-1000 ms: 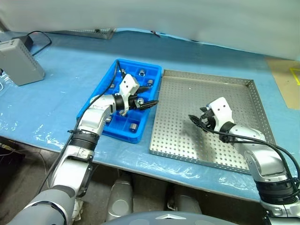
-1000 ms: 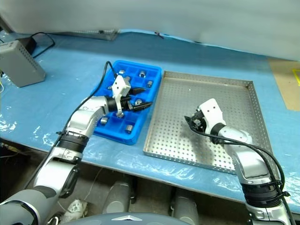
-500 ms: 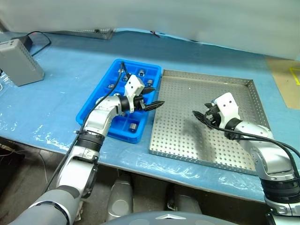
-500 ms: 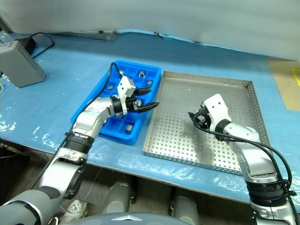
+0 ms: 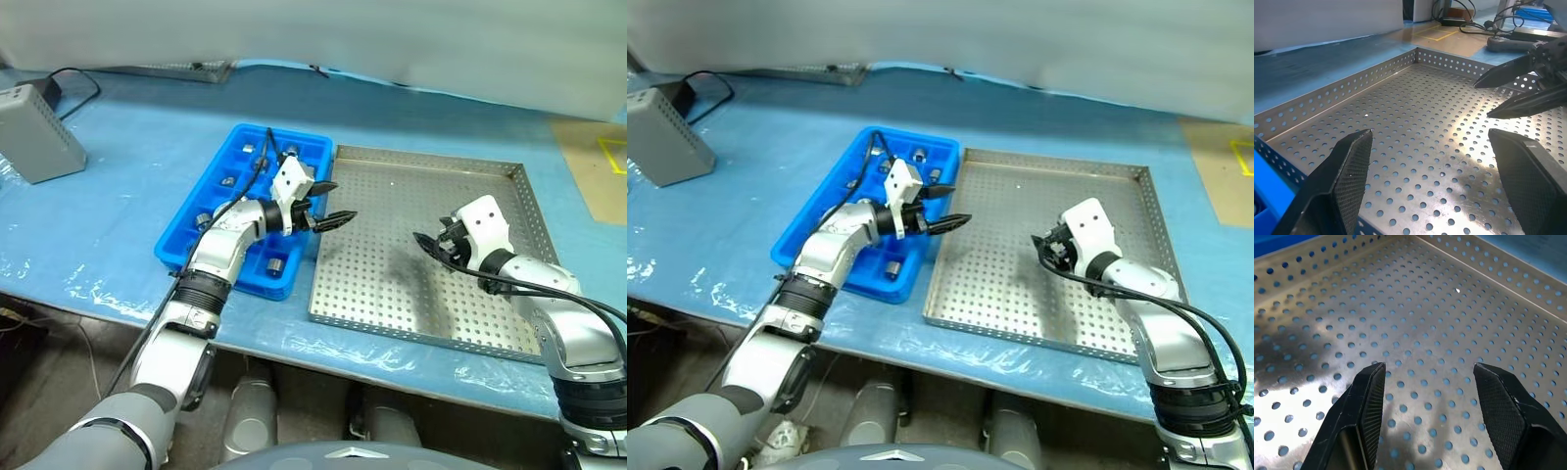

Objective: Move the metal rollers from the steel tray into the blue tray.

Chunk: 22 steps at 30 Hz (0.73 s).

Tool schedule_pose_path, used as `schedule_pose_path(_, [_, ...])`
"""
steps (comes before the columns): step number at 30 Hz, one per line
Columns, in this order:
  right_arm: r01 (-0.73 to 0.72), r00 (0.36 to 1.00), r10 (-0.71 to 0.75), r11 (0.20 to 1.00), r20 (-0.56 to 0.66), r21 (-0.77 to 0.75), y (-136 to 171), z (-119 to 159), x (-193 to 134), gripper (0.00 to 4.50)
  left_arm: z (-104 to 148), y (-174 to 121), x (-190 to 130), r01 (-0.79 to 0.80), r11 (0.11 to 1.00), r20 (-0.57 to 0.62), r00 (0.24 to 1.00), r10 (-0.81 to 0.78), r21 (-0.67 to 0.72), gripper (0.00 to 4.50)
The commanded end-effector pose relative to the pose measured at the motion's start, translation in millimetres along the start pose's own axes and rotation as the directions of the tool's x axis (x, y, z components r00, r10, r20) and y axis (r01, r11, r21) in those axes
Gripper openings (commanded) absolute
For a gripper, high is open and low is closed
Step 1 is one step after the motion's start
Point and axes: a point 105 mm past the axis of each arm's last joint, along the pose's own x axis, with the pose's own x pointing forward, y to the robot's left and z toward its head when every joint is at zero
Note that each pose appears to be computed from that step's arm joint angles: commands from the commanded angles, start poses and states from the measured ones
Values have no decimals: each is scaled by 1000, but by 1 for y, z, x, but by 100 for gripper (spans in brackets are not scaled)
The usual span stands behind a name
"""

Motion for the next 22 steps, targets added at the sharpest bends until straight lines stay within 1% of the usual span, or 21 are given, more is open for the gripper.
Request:
schedule_pose_path(1, [0, 998, 3, 999, 60, -44, 3, 17, -10, 295, 16, -1, 10, 27, 998, 44, 999, -29, 51, 402])
schedule_pose_path(5, [18, 998, -15, 999, 64, -45, -2, 20, -12, 295, 21, -4, 17, 42, 997, 65, 997, -46, 64, 402])
schedule_pose_path(8, [41, 997, -37, 998, 62, -57, -8, 23, -14, 295, 19, -8, 20, 63, 996, 70, 995, -67, 60, 402])
schedule_pose_path(11, [47, 998, -44, 997, 42, -62, -7, 18, -18, 295, 15, -10, 22, 75, 995, 52, 996, -79, 65, 402])
schedule_pose_path(16, [63, 998, -62, 997, 32, -48, -6, 12, -23, 295, 21, -11, 26, 96, 993, 67, 993, -101, 66, 402])
schedule_pose_path(22, [63, 997, -62, 997, 37, -37, -3, 12, -21, 295, 23, -10, 25, 106, 991, 59, 992, -111, 77, 402])
